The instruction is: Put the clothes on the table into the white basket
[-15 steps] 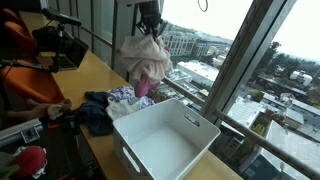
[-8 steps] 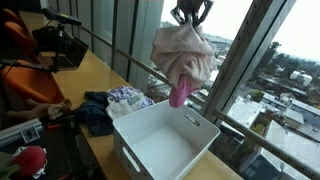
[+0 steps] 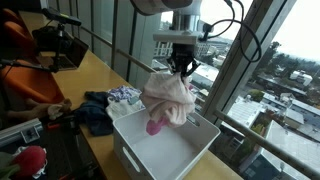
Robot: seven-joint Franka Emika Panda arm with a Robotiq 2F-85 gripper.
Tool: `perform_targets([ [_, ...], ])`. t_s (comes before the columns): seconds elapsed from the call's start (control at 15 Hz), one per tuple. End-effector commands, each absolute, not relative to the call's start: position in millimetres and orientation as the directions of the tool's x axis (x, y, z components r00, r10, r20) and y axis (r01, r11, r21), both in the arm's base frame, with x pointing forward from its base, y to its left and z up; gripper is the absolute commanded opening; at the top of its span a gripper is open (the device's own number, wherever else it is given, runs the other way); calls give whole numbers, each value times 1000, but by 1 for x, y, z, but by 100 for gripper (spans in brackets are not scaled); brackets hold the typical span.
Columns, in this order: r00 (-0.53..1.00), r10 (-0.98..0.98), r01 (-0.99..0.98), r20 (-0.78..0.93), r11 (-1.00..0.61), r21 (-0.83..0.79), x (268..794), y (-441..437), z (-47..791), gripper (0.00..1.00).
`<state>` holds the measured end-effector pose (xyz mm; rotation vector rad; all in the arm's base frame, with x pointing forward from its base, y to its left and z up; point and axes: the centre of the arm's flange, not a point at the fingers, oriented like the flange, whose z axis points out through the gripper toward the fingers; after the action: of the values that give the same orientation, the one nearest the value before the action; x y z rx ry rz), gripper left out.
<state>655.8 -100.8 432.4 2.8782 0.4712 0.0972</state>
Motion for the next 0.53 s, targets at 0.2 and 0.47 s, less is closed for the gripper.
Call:
perform_targets([
  [0.2,947,306,319,-95,-932,172,641,-115,350,2],
  [0.47,943,315,330,-110,-929,166,637,-111,344,41],
])
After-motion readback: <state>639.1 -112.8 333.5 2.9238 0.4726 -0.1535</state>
